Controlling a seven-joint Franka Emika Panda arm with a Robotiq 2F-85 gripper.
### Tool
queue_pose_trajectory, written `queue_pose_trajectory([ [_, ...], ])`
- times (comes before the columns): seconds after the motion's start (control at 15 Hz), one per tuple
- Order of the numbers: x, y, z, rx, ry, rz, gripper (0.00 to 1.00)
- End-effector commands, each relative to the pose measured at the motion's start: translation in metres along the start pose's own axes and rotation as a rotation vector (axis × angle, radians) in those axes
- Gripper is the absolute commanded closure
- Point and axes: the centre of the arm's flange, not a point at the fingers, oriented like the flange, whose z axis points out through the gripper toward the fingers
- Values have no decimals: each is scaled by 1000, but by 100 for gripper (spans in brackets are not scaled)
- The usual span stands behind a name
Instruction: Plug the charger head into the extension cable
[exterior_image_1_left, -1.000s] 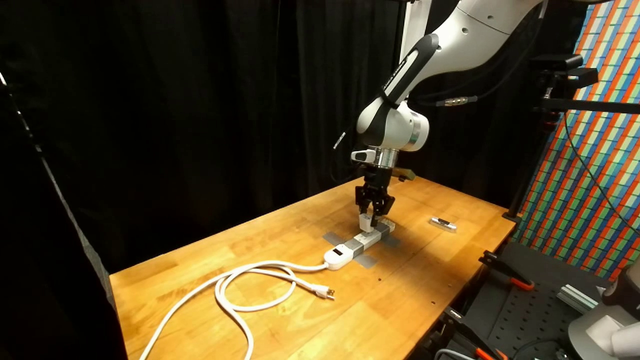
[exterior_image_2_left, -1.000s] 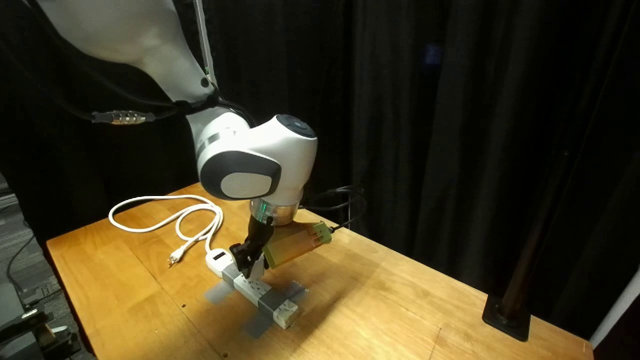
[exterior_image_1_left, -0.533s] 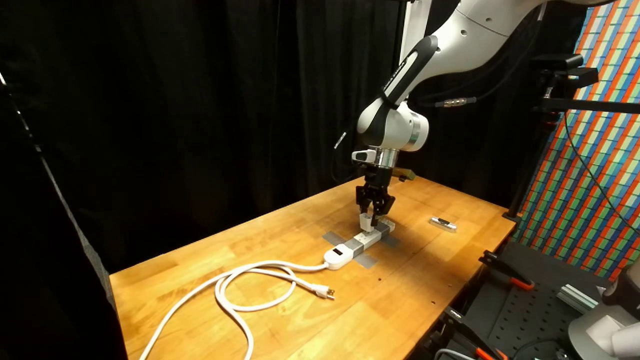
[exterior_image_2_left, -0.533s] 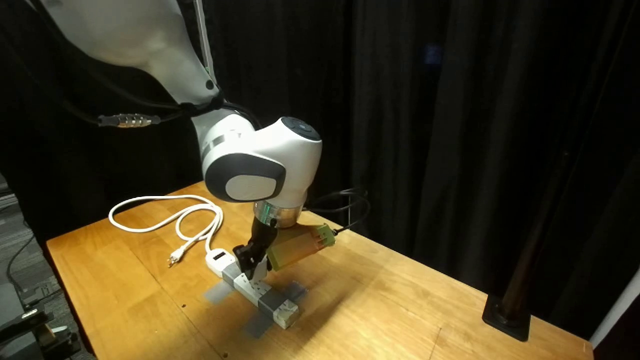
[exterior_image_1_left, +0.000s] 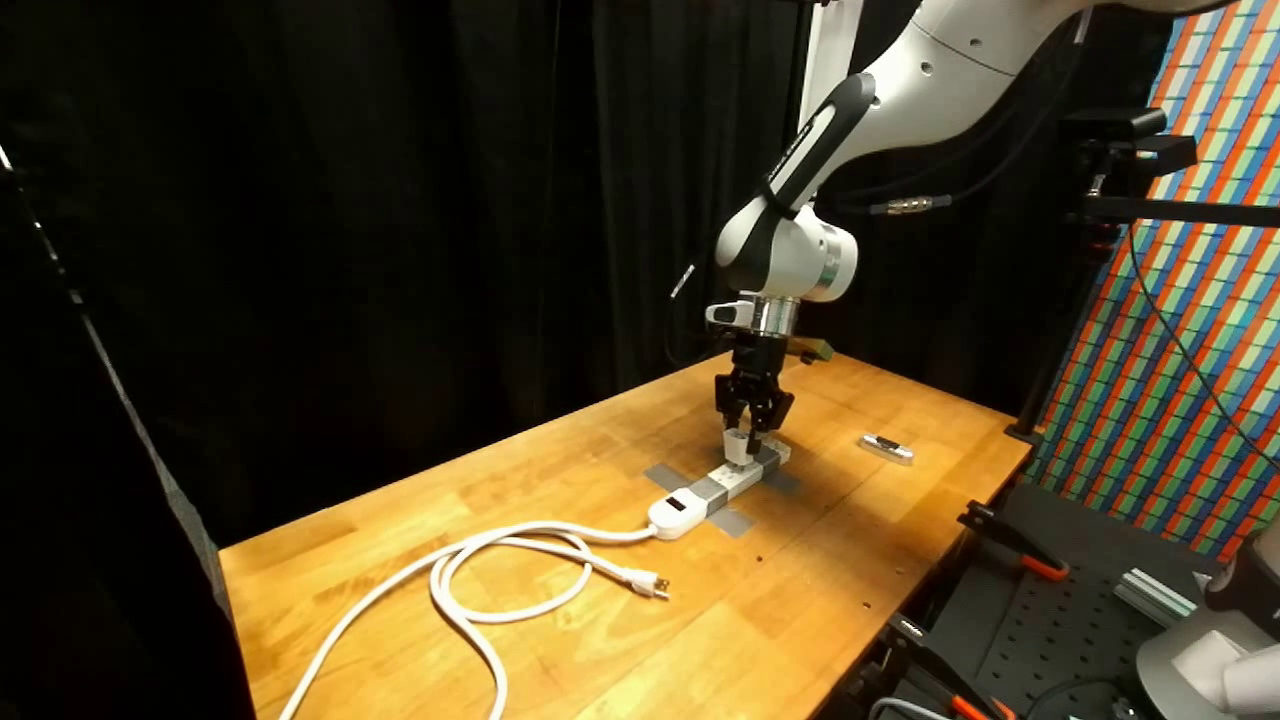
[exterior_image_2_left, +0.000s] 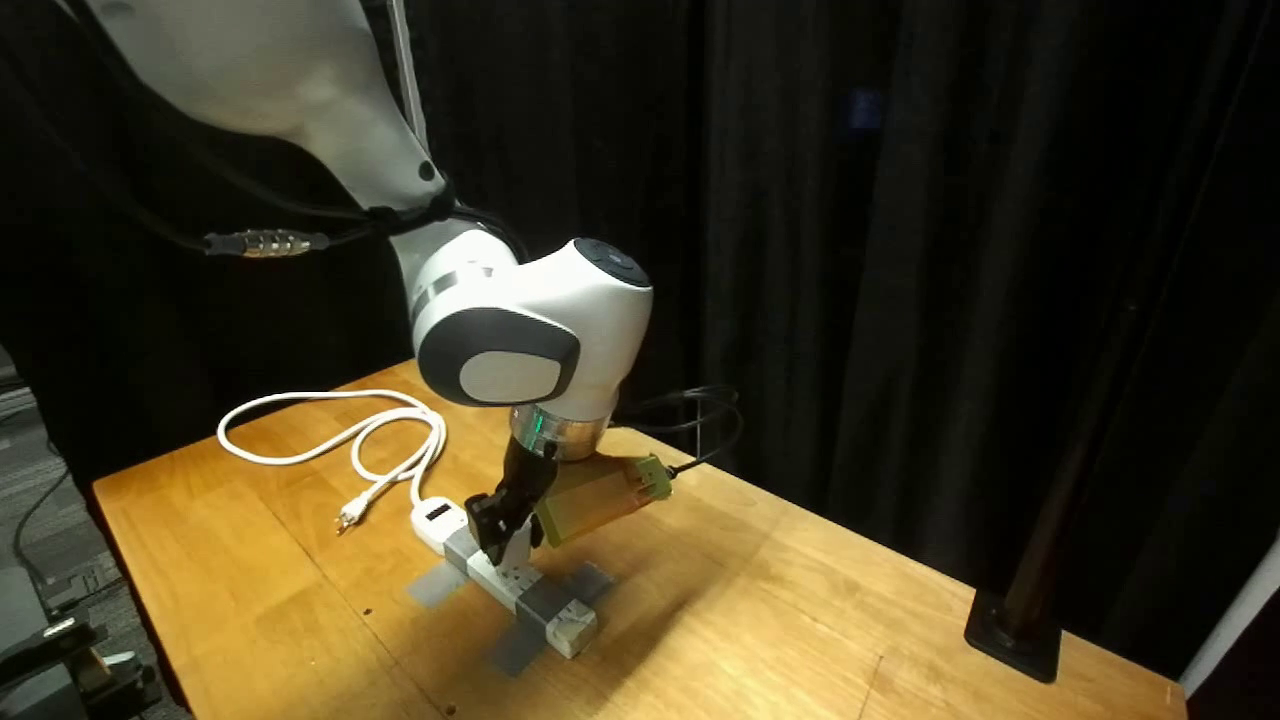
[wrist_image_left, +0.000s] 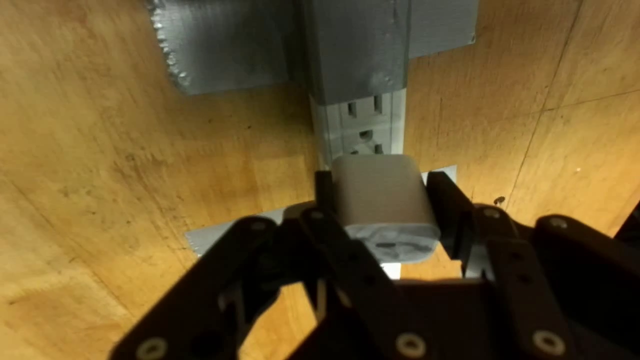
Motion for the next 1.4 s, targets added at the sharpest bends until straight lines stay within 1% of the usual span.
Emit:
queue_pose_trajectory([
  [0.0, -7, -3, 8, 48, 24, -21, 77],
  [0.2, -9, -7, 12, 45, 48, -41, 77],
  [0.4, -21, -10, 22, 37, 115, -47, 77],
  [0.67, -40, -18, 39, 5, 165, -13, 77],
  [0.93, -46, -24, 52, -2, 149, -16, 77],
  [1.13, -43, -34, 64, -22, 102, -34, 77],
  [1.33, -36, -43, 78, -61, 21, -69, 77],
])
